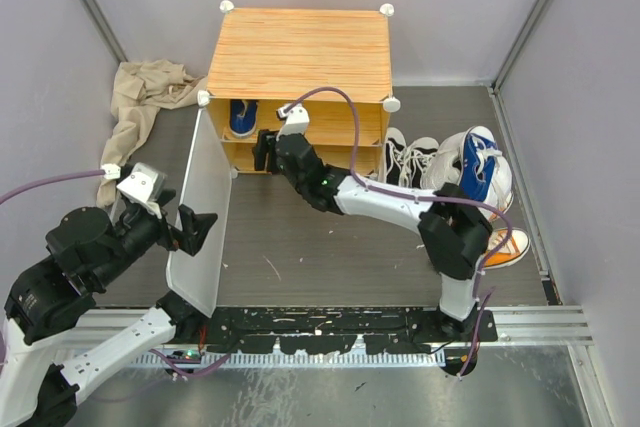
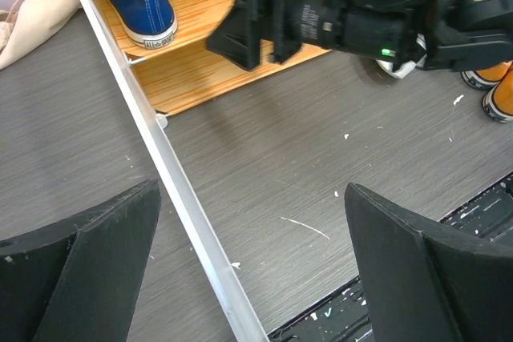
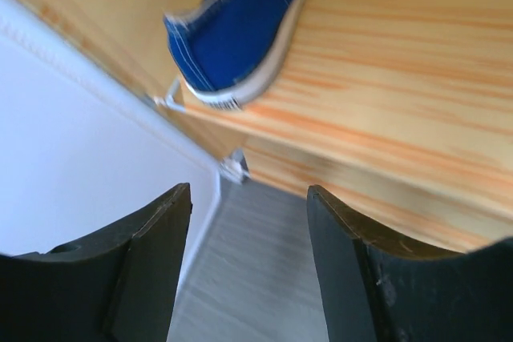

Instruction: Place and organize the shoes in the shoe cabinet

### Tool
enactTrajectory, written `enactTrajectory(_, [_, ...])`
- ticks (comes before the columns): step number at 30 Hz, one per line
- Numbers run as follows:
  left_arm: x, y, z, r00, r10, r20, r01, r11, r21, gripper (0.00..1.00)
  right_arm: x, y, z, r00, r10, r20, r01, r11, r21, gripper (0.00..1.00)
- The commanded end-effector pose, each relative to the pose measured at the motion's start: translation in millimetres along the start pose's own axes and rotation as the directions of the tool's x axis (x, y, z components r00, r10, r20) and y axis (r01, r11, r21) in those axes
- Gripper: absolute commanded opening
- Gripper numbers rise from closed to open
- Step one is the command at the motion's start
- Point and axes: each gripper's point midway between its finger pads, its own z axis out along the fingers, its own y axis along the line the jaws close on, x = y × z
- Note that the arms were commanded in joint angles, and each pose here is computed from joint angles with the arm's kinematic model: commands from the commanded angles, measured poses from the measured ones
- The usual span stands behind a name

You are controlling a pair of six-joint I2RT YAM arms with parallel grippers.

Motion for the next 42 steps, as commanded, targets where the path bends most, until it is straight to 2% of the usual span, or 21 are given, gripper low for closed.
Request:
enactTrajectory(1, [-8.3, 3.5, -0.6, 0.999, 0.000, 0.032, 0.001, 1.000, -0.019, 0.98, -46.1, -19.4, -61.2, 0.997, -0.068, 0.029, 0.065, 0.994, 0.085, 0.65])
enactTrajectory(7, [-6.9, 7.2, -2.6, 0.999, 0.015, 0.034, -0.014, 0.999, -0.035, 0.98, -83.4, -109.5, -176.0, 0.986, -0.167, -0.020, 0.162, 0.907, 0.389, 0.68])
enactTrajectory(10, [-4.7, 6.4, -1.9, 0.999, 0.018, 0.032, -0.017, 0.999, -0.029, 0.98, -104.8, -149.8, -235.9, 0.986, -0.166, -0.018, 0.150, 0.831, 0.536, 0.69])
enactTrajectory(12, [-3.5, 4.0, -1.9, 0.999, 0.016, 0.034, -0.016, 1.000, -0.015, 0.98, -111.8, -181.4, -277.1, 0.983, -0.182, -0.041, 0.165, 0.747, 0.644, 0.72])
enactTrajectory(15, [-1.4, 0.1, -3.3, 0.999, 0.011, 0.038, -0.011, 1.000, 0.009, 0.98, -123.0, -214.1, -320.2, 0.989, -0.151, 0.001, 0.100, 0.661, 0.744, 0.72])
enactTrajectory(20, [-0.6, -9.3, -2.6, 0.999, -0.005, 0.048, 0.002, 0.998, 0.060, 0.98, -130.7, -254.9, -368.3, 0.989, -0.122, 0.085, -0.007, 0.537, 0.843, 0.71])
enactTrajectory(28, [2.0, -22.8, 0.4, 0.999, -0.027, 0.040, 0.022, 0.991, 0.129, 0.98, -119.2, -283.3, -390.6, 0.979, -0.117, 0.168, -0.096, 0.463, 0.881, 0.68])
enactTrajectory(36, [7.4, -23.4, 0.3, 0.998, -0.050, 0.041, 0.045, 0.990, 0.131, 0.98, -105.1, -303.6, -371.4, 0.986, -0.150, 0.072, -0.013, 0.364, 0.931, 0.65])
enactTrajectory(41, [8.8, -20.6, -2.0, 0.998, -0.049, 0.032, 0.044, 0.992, 0.117, 0.98, -87.4, -332.2, -349.7, 0.995, -0.087, 0.041, -0.006, 0.373, 0.928, 0.63])
enactTrajectory(42, [9.3, -19.4, -2.8, 0.998, -0.048, 0.031, 0.044, 0.993, 0.112, 0.98, -84.4, -336.5, -344.4, 0.997, -0.065, 0.039, -0.011, 0.390, 0.921, 0.58])
